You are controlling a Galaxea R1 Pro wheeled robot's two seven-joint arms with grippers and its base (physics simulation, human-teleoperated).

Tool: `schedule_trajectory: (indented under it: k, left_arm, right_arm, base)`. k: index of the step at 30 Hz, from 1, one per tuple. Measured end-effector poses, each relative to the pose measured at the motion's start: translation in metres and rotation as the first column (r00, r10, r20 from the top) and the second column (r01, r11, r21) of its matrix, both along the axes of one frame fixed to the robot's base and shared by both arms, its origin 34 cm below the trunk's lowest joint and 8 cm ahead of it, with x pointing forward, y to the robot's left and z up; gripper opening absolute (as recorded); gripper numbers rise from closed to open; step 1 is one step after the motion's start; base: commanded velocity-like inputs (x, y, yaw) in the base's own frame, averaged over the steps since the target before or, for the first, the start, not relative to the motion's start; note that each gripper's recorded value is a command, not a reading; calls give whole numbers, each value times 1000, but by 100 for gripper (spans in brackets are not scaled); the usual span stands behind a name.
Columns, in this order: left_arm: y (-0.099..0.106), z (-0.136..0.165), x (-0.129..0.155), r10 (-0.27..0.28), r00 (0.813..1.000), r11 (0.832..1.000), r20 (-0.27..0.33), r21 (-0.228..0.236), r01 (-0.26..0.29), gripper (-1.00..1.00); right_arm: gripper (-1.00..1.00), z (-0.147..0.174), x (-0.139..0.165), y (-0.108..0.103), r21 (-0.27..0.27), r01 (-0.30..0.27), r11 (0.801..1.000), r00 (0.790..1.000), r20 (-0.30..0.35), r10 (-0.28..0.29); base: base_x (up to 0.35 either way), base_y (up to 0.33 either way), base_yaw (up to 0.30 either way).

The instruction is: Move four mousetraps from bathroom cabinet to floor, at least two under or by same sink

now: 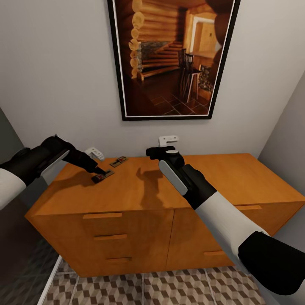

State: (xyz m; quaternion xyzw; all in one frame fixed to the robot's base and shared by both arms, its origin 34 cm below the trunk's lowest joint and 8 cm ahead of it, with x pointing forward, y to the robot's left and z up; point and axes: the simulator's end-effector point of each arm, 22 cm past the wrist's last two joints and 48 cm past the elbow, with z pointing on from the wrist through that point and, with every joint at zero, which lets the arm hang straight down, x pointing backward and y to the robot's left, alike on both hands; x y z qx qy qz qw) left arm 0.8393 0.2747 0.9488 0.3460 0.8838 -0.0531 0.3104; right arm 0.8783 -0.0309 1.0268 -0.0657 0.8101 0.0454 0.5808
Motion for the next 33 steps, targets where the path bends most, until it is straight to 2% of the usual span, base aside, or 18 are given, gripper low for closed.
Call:
schedule_trajectory:
  k: [6,18,33]
  left_arm:
    - [4,-3,4,-6,1000,1000,14,-6,7,100]
    - [3,-14,-2,-21,1000,999,-15,-26,21,100]
    - [2,-16,-3,-24,1000,999,-18,-28,24,100]
  right_arm:
    - [100,0,0,0,0,0,1000,1000,0,0]
    - [100,0,0,0,1,0,1000,1000,0,0]
    - [100,0,0,0,0,0,1000,1000,0,0]
  base:
    - [0,0,0]
    - [0,0,0]
    - [0,0,0]
